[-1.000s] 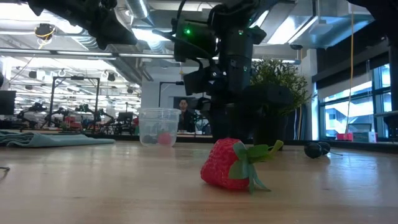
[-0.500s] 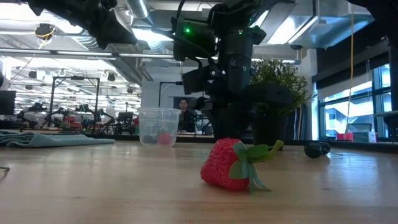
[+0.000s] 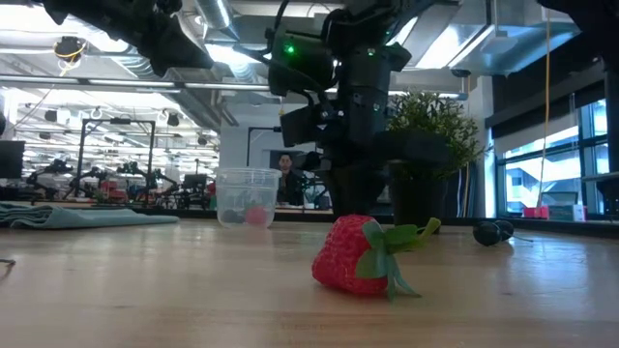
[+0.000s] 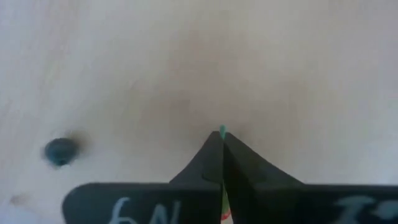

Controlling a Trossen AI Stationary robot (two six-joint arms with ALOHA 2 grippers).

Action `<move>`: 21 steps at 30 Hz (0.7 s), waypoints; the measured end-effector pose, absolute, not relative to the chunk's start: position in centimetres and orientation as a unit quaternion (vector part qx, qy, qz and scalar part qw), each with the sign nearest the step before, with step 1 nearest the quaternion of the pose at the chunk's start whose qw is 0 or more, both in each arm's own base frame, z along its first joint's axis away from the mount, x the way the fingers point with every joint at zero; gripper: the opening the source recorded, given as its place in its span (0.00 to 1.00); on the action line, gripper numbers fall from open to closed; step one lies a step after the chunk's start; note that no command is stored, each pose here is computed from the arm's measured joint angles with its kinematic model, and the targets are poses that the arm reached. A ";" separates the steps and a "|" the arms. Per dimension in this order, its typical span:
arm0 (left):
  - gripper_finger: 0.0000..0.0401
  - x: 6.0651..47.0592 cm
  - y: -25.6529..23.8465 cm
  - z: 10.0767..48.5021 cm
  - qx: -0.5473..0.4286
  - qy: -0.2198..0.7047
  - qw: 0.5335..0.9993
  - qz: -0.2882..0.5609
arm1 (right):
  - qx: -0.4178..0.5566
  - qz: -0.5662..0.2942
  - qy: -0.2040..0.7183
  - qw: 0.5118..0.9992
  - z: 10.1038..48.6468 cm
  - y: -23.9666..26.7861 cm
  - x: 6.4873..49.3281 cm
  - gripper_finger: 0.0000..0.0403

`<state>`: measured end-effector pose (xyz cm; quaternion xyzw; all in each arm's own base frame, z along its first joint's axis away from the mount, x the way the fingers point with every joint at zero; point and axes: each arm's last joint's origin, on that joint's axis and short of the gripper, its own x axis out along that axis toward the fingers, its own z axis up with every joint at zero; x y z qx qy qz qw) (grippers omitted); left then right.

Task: Pick and placing Produce into tupperware
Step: Put the red strawberry into the transparent container

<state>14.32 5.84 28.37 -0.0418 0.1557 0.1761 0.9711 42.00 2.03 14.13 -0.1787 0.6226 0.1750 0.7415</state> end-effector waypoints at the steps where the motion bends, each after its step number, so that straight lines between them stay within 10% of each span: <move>1: 0.06 14.3 5.8 28.4 -0.042 0.156 0.971 0.176 | -0.175 0.166 0.623 0.744 14.4 1.7 42.2 0.01; 21: 0.17 13.6 5.5 29.9 -0.014 0.089 0.980 0.177 | -0.059 -0.008 0.252 0.966 34.4 -9.7 48.4 0.00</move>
